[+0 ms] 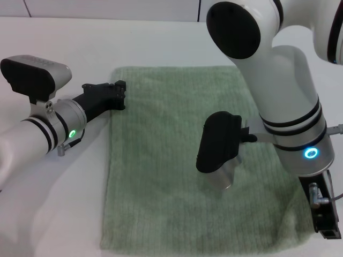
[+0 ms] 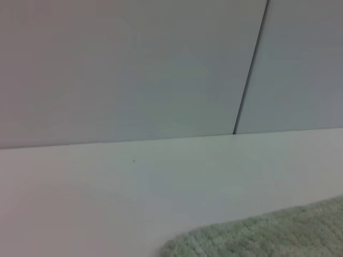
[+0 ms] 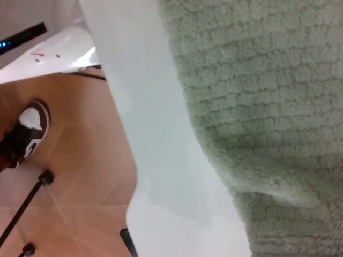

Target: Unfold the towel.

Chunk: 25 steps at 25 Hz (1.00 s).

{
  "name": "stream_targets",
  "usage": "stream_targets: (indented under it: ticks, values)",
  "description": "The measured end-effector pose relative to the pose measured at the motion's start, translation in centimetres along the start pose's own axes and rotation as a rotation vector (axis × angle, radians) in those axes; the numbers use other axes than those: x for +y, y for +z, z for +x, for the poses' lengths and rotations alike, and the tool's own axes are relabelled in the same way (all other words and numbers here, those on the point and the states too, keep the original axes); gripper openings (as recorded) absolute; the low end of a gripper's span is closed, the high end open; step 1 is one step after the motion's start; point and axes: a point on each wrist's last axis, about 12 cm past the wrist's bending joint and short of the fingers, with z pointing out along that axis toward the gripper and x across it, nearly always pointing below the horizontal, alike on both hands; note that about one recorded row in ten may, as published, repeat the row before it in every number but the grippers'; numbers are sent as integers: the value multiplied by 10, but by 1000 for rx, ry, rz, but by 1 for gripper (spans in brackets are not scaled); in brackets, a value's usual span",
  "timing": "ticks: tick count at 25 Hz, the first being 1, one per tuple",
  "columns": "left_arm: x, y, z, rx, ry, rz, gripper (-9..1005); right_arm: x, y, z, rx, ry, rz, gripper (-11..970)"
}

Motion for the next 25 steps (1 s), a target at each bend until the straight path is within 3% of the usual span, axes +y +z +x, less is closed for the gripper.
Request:
stream_targets:
  ticks: [16,25]
  values:
    - [2,-2,2,3,-3,-6,-1,6,-23,-6,9,-39,7,252]
    - [1,-2,2,-1,-1,-2,-1,0,-25,-11,-30,-78,90,253]
